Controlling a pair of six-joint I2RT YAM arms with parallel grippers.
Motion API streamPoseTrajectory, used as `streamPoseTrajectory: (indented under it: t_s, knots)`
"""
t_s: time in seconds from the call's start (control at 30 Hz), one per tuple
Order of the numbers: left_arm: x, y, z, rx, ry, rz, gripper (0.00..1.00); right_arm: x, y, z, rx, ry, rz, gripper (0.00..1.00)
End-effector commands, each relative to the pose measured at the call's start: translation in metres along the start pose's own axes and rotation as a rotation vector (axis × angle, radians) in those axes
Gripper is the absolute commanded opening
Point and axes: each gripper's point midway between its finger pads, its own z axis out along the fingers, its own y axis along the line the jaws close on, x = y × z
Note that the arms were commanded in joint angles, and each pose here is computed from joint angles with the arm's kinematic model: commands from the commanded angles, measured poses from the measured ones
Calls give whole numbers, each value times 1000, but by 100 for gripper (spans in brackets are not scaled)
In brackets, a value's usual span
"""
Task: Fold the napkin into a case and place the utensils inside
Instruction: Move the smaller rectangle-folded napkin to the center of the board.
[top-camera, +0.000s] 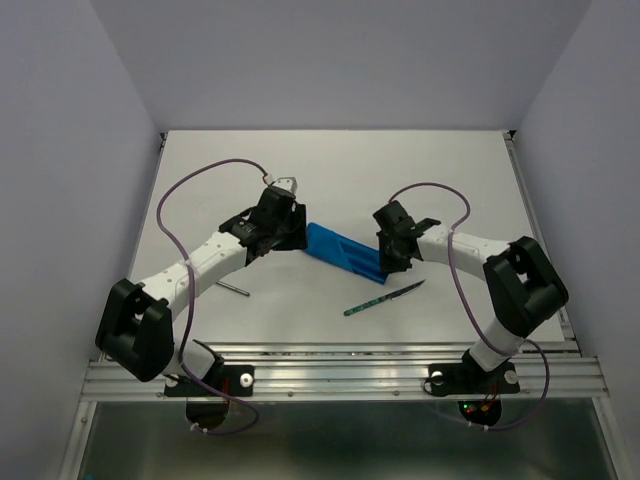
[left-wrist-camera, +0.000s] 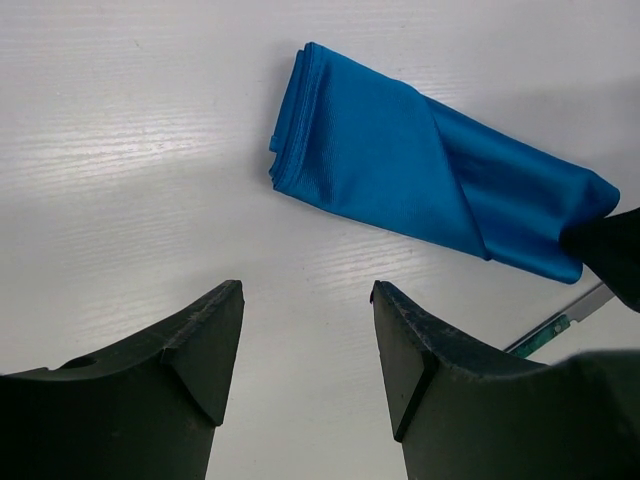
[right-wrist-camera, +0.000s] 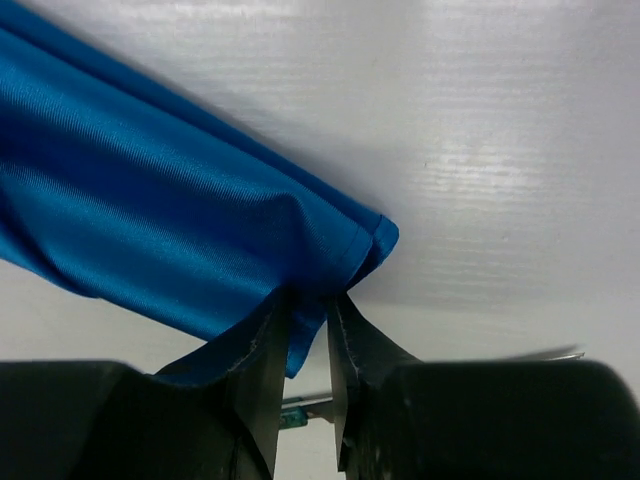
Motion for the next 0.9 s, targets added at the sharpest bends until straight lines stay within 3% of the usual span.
streamPoseTrajectory:
  t_s: [0.0,0.3,0.5,0.63,0.87]
  knots:
    - [-8,-2,-6,20,-38,-11,65,-32,1,6,51,-99,7,26]
    - [-13,14,1,-21,-28,-47,65,-91,-18,25,206,-203,-12,26]
    - [-21,27,-4,-31,-55,-97,65,-122,-11,-10,167,-284,-16,46]
    - [-36,37,-17,-47,-101,-128,65,-108,-13,-44,99,-305,-34,59]
    - [-57,55,-37,-89,-177,-170,65,-39,-29,-62,58,-152,-97,61]
